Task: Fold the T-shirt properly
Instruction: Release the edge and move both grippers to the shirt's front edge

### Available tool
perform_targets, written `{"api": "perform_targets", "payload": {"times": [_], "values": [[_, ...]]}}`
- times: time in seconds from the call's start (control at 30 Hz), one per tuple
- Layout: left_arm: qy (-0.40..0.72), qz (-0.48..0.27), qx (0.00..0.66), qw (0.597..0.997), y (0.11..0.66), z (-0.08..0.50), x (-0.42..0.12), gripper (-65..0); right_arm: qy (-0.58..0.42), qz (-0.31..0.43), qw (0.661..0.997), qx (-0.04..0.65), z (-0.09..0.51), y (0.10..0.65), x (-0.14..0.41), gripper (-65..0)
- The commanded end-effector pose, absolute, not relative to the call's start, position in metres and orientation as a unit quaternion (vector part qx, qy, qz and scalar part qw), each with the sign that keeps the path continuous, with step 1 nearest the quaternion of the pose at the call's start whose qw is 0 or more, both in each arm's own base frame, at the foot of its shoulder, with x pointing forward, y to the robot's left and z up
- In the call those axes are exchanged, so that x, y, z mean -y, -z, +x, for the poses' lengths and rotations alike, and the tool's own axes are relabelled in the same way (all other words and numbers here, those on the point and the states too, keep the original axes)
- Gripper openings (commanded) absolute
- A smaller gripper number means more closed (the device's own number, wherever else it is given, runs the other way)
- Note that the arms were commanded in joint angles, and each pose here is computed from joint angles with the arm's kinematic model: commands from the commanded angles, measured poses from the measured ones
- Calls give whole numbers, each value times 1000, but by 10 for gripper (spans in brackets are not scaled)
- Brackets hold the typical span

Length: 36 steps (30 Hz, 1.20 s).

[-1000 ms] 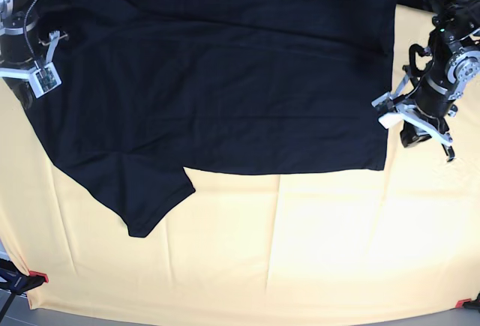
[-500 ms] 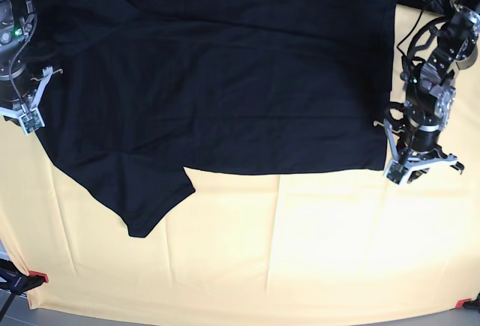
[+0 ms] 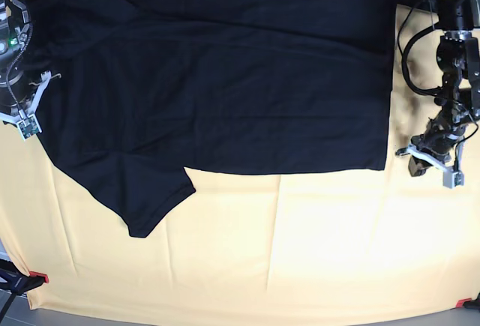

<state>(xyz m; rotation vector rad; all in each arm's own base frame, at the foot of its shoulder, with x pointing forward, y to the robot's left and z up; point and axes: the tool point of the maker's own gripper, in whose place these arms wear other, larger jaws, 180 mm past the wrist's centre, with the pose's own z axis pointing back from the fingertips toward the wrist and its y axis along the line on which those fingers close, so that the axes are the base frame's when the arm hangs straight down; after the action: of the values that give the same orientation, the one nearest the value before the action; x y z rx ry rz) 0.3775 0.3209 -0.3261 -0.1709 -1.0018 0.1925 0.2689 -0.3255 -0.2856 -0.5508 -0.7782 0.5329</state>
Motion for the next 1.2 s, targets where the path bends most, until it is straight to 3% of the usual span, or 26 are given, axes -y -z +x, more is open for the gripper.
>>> {"api": "perform_targets", "payload": {"times": [0.0,0.1,0.13,0.8,1.17], "values": [[-81,-96,500,857,309,385,-322,-557,-258,-277,841,386,277,271,329,-650],[-26,-139,492,859,313,381,-301,-331,-258,-277,841,387,277,271,329,-650],[-13,-148,492,858,313,380,-295,-293,-258,-277,841,386,277,271,329,-650],[32,-149,455,877,336,381,-261,-288,-257,-278,841,387,277,270,329,-650],[46,-204,424,881,354,376,-214,-288,-256,-279,842,384,277,271,330,-650]]}}
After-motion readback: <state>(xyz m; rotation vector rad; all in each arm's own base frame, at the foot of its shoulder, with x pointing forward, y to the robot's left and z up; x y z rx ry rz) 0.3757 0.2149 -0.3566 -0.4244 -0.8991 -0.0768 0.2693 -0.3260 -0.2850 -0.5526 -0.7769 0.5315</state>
